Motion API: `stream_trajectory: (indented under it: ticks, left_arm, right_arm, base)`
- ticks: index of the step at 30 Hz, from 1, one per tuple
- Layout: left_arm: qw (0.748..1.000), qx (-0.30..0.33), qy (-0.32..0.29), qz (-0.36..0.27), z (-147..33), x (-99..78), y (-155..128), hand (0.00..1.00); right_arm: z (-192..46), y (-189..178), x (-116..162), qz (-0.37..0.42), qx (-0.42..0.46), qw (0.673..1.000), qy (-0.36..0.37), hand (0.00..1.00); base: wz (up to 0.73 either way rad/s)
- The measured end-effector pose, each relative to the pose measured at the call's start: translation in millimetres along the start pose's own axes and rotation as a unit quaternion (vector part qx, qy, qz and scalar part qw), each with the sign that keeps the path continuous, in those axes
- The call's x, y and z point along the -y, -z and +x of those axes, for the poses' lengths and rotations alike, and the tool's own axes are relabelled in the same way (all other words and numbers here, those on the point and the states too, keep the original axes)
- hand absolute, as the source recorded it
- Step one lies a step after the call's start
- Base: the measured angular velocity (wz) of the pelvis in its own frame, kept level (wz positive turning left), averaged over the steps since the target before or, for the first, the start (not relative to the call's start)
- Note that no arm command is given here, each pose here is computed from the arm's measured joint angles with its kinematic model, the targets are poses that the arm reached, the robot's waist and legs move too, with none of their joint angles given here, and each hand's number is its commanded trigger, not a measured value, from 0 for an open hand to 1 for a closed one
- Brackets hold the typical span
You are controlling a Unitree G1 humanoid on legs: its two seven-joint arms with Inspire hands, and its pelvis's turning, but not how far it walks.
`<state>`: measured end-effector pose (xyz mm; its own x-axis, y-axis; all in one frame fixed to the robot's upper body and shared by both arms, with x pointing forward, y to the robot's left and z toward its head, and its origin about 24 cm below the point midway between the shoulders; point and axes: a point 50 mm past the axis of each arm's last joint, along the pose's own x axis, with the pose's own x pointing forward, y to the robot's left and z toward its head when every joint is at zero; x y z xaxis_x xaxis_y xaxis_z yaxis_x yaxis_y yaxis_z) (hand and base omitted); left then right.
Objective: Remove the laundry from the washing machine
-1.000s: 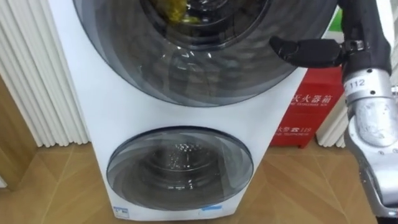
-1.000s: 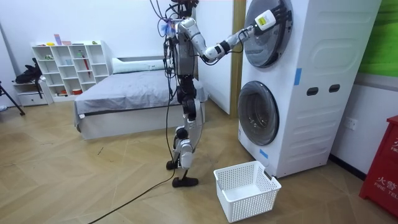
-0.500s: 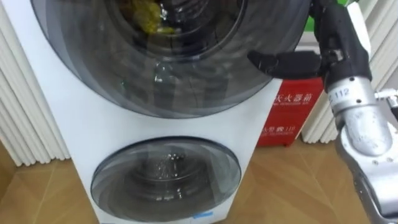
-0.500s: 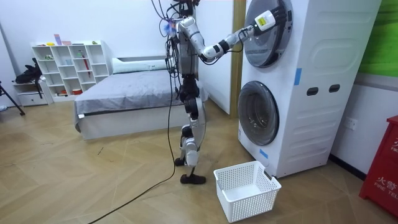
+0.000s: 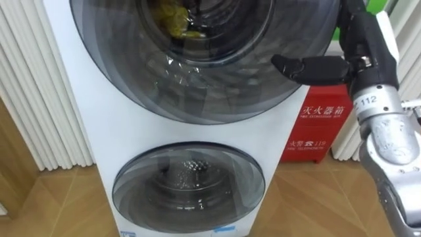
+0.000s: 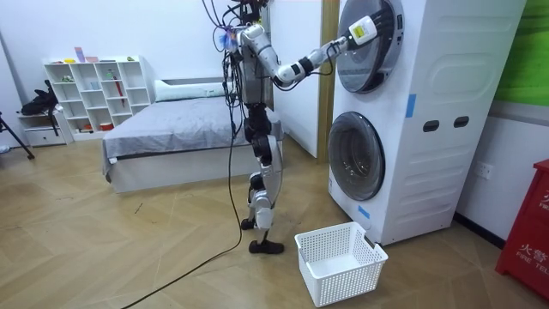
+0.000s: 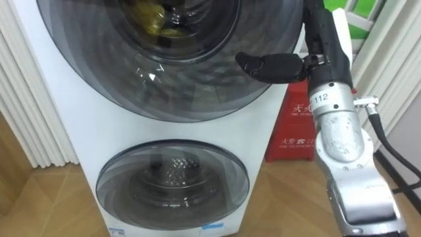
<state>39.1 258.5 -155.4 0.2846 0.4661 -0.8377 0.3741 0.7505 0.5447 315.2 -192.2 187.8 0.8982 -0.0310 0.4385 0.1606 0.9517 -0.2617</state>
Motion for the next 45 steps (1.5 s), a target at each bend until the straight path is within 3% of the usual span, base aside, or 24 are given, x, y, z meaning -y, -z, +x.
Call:
stream_trajectory:
  ticks: [22,40,45]
  left_arm:
    - [1.0,0.012,0.0,-0.008,-0.2,0.4,0.2,0.0]
    - [1.0,0.012,-0.005,-0.013,-2.2,2.8,9.3,0.0]
    - [1.0,0.013,-0.009,-0.014,-1.4,-0.4,10.0,0.0]
  right_arm:
    - [-37.9,-12.4,2.3,0.088,0.019,0.994,-0.057,0.0]
    - [-43.2,-28.8,1.2,0.088,0.043,0.991,-0.086,0.0]
    - [-43.0,-30.3,3.5,0.128,0.044,0.986,-0.094,0.0]
  base:
    - [-0.03]
    - [-0.04]
    - [0.0]
